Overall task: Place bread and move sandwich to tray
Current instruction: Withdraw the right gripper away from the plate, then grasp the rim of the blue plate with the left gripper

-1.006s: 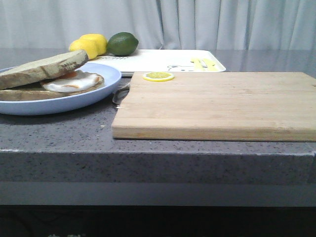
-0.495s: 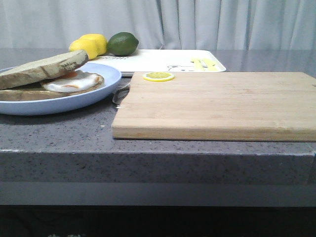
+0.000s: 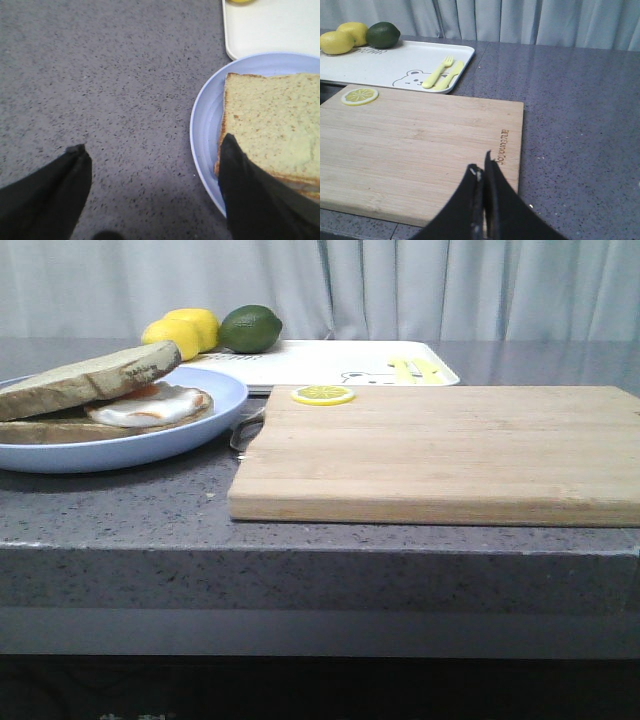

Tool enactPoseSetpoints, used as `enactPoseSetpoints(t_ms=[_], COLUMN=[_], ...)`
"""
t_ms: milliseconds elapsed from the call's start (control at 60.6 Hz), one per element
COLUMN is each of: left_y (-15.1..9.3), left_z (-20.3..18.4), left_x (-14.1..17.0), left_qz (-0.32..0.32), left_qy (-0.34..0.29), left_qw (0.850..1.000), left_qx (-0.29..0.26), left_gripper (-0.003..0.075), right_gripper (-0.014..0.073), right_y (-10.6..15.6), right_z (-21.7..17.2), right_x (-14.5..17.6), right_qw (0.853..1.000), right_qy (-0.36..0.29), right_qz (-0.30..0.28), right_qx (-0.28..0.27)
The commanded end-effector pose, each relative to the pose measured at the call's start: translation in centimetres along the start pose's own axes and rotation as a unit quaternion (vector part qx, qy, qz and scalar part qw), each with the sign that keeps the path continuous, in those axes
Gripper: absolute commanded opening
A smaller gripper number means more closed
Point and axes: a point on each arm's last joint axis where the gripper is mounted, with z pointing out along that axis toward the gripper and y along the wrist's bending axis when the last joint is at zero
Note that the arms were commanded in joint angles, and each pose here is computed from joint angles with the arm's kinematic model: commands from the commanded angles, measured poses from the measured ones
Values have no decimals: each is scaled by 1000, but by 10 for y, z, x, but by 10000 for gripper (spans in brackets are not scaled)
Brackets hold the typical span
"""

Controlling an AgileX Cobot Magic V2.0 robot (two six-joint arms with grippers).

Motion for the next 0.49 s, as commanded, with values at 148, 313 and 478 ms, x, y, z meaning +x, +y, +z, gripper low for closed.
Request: enactPoseSetpoints(t_ms=[148,313,478], left_y=[-10,-13,-14], left_z=[49,79,94], left_x=[-38,-43,-40], left_qz=[12,15,16], left_qy=[58,99,117], left_qw=[998,995,993], left_qx=[3,0,0], left_gripper=[513,513,513], right_gripper=[-59,-59,-59], right_y=[1,1,1], right_z=[-2,-2,-2], right_x=[-17,-17,-17], right_qw=[998,998,998], right_qy=[-55,-56,-56], right_qz=[1,1,1], right_qx=[-1,-1,-1])
